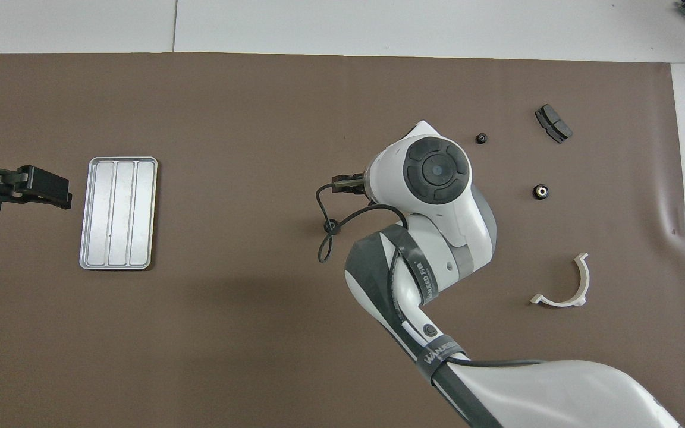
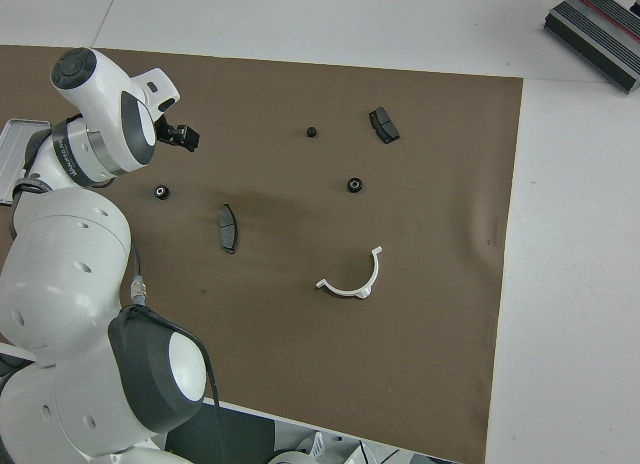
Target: Place bearing gear from tray to pile
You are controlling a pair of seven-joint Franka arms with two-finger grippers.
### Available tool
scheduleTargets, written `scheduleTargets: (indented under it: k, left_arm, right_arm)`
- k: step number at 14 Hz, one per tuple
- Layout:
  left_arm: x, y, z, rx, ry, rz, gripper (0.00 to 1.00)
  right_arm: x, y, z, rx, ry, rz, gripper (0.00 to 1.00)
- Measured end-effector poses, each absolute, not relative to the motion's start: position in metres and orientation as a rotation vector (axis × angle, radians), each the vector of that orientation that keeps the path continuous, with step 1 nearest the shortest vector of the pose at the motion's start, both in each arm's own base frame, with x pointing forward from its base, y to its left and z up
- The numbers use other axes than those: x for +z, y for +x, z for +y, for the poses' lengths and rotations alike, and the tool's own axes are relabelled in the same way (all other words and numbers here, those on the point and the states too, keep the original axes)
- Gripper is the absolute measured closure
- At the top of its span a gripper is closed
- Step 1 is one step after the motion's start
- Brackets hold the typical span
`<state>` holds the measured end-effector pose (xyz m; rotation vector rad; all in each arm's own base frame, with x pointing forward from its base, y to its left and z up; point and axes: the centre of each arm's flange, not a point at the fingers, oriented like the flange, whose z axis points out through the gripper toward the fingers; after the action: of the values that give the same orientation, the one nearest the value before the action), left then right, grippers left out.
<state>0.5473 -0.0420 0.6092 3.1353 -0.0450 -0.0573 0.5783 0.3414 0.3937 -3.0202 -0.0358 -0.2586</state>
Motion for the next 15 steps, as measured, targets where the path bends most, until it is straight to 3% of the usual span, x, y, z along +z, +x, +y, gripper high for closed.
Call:
scheduleTargets:
  k: [5,8,15]
  left_arm:
    - [0.600,0.553,-0.033,0.032,3.133,-0.019,0.00]
    - [0.603,0.553,-0.041,0.063,3.131,-0.040,0.00]
    - [0.601,0.553,-0.031,0.059,3.132,-0.013,0.00]
  right_arm:
    - [0.323,0.534,0.418,-0.240,-3.007,-0.033,0.00]
    - [0.288,0.527,0.416,-0.205,-3.054,-0.064,0.00]
    - [0.279,0.523,0.413,-0.217,-3.078,-0.105,0.00]
